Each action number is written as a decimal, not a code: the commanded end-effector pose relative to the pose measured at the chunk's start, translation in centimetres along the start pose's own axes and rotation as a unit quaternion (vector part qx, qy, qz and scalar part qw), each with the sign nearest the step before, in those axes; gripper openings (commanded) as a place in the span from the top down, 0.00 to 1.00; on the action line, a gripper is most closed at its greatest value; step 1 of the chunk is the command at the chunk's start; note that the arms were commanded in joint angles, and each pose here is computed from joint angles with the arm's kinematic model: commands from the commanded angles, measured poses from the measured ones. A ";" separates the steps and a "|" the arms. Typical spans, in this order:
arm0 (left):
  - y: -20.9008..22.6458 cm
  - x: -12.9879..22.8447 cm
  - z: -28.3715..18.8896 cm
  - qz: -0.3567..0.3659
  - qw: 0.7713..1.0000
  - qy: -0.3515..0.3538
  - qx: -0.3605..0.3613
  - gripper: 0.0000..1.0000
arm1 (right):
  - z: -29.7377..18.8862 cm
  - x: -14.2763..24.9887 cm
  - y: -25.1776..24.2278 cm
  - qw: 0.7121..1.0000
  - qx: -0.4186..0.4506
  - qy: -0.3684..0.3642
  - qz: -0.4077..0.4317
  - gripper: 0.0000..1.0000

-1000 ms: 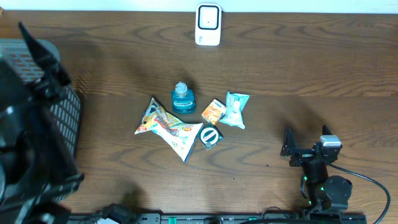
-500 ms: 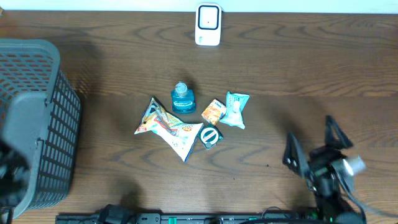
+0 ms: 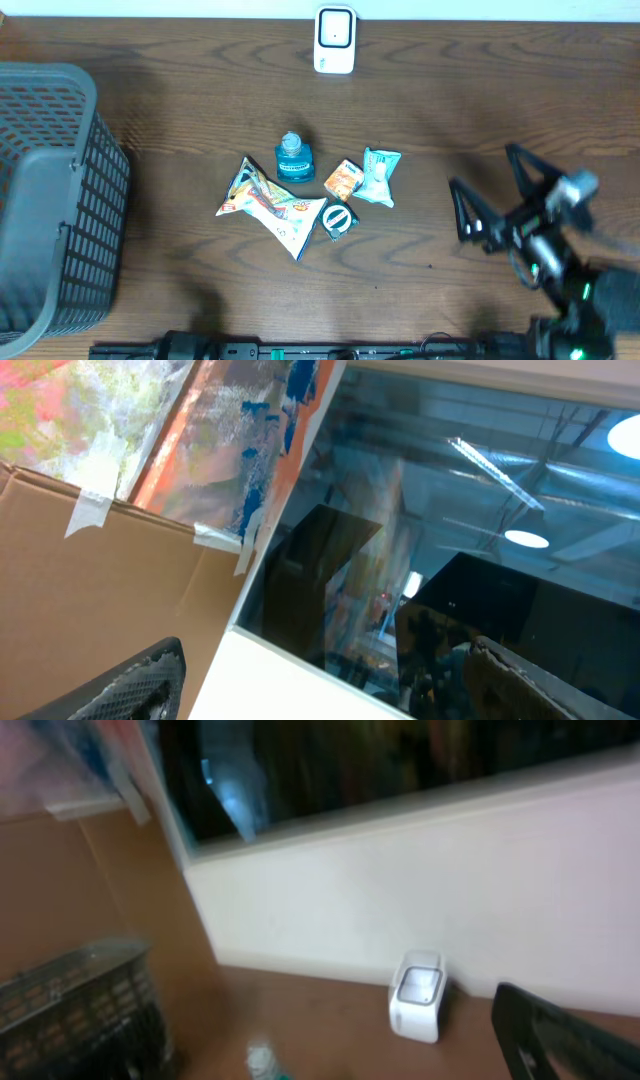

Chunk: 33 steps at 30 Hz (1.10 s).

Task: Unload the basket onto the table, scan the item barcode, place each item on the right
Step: 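Move the right gripper over the dark green box and grasp it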

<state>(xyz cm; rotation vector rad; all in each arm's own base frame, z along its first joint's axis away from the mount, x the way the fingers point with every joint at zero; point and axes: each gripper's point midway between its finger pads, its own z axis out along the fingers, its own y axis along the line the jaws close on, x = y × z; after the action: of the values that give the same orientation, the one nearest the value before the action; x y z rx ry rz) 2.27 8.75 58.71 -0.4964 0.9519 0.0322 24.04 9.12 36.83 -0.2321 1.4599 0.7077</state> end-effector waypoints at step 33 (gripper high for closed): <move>1.7 2.5 -2.7 -0.034 0.999 -0.029 0.011 0.11 | 9.1 34.0 0.8 0.782 0.117 0.612 -0.008 0.01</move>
<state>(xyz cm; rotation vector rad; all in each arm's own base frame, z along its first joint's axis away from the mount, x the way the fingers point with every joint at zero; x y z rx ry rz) 1.58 8.80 55.27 -0.5102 0.8940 -0.0095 27.79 25.58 6.41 -0.7044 2.7535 0.4106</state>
